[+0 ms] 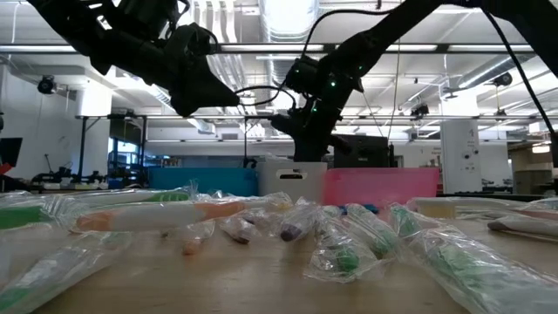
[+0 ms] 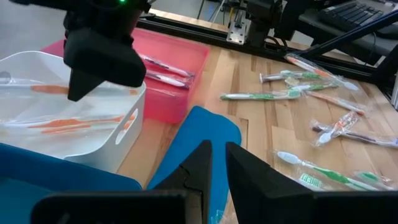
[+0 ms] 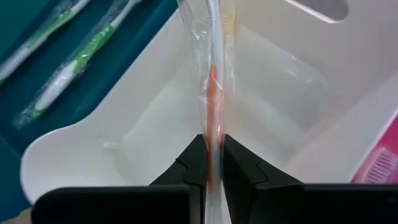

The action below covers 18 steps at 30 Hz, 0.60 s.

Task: Pick & Place Toothbrushes
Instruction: Put the orange toothbrush into the white bin

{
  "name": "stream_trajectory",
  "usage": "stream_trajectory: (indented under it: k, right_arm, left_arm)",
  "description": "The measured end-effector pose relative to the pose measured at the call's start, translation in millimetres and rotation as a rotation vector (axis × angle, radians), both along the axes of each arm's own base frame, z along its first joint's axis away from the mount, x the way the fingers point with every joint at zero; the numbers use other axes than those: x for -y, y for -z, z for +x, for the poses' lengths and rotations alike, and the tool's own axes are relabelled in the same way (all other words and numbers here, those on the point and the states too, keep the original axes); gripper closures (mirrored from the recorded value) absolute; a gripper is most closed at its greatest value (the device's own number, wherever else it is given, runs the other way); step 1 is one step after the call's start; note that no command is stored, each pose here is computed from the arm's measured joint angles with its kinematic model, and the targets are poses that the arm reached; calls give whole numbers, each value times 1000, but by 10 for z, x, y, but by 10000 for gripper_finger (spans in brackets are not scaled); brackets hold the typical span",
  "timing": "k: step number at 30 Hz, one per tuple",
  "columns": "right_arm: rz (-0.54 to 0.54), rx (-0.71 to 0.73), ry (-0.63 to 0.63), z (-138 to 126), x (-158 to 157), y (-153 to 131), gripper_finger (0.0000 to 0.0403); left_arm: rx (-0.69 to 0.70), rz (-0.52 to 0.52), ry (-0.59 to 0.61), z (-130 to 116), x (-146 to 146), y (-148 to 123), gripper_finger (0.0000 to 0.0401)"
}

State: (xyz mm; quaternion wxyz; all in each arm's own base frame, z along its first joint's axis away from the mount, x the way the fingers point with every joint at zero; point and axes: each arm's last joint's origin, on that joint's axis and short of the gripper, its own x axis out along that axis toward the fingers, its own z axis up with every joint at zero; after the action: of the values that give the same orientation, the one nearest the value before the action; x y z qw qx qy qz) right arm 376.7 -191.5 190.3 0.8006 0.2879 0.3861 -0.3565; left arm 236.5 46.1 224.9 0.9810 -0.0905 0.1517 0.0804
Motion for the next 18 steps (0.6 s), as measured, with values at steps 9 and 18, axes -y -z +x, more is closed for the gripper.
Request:
stream_trajectory:
  k: [9,18]
  right_arm:
    - [16,-22,1,12,17,104,378]
    - [34,-9,9,11,16,96,345]
  left_arm:
    - [-3,-1,0,-1,1,2,350]
    - [-4,-1,0,-1,1,3,350]
